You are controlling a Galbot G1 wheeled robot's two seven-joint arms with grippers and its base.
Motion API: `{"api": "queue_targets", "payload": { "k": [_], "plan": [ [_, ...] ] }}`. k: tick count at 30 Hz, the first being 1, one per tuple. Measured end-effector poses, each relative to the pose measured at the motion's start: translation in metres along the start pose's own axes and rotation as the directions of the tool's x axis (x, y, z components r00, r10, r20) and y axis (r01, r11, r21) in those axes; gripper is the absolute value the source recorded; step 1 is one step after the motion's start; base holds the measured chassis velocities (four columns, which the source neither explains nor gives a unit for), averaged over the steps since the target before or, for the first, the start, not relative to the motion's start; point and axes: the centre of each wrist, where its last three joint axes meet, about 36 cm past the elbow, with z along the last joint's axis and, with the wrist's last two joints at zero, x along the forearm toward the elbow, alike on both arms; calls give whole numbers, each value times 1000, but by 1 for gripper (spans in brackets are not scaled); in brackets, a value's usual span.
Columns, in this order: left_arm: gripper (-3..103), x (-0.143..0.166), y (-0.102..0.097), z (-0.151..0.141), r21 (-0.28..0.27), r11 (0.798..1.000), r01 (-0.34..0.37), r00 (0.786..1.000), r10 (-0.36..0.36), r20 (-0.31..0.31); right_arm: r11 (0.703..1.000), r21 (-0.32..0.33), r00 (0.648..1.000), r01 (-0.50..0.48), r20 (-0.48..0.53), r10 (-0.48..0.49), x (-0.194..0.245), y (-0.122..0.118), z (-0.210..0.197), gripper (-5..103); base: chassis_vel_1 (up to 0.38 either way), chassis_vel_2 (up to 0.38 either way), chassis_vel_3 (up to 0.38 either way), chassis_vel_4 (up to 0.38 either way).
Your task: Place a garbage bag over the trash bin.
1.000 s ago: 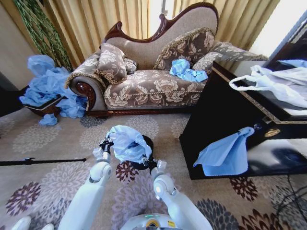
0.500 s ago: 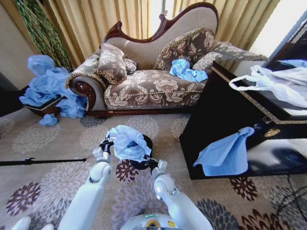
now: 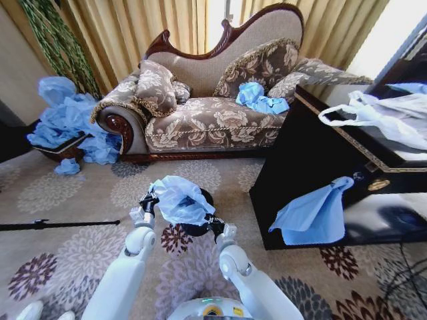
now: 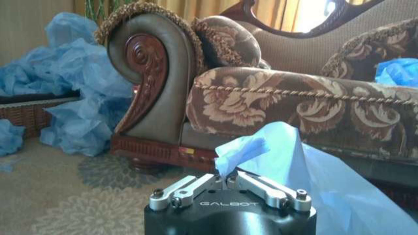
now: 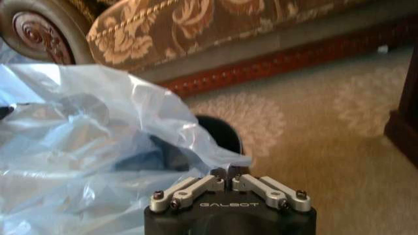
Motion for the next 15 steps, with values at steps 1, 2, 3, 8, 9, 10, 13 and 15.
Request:
{"api": "queue_targets", "payload": {
  "k": [1, 2, 3, 8, 9, 10, 13, 15],
  "plan": [
    [0, 0, -1, -1, 3, 1000, -1, 1000, 1, 7, 1000, 8, 1000, -3, 16, 3, -1, -1, -3, 0, 0, 0, 0, 0],
    [0, 1, -1, -3, 8, 1000, -8, 1000, 7, 21, 1000, 23, 999, -9, 45, 8, -3, -3, -9, 0, 0, 0, 0, 0],
    [0, 1, -1, -3, 8, 1000, -8, 1000, 7, 21, 1000, 23, 999, -9, 45, 8, -3, -3, -9, 0, 0, 0, 0, 0],
    [0, 4, -3, -12, 26, 999, -26, 998, 24, 55, 999, 51, 993, -11, 120, 5, -2, -6, -31, 0, 0, 0, 0, 0],
    [0, 5, -3, -14, 27, 999, -26, 998, 24, 59, 998, 54, 991, -8, 134, 0, -1, -7, -37, 0, 0, 0, 0, 0],
    [0, 8, -3, -17, 29, 999, -17, 998, 15, 65, 998, 61, 988, -6, 153, -3, 0, -8, -44, 0, 0, 0, 0, 0],
    [0, 14, -4, -20, 33, 999, 26, 998, -28, 61, 997, 78, 984, -16, 178, 2, -1, -15, -53, 0, 0, 0, 0, 0],
    [0, 16, -5, -20, 35, 998, 43, 997, -45, 57, 996, 83, 983, -22, 186, 6, -2, -19, -56, 0, 0, 0, 0, 0]
  ]
}}
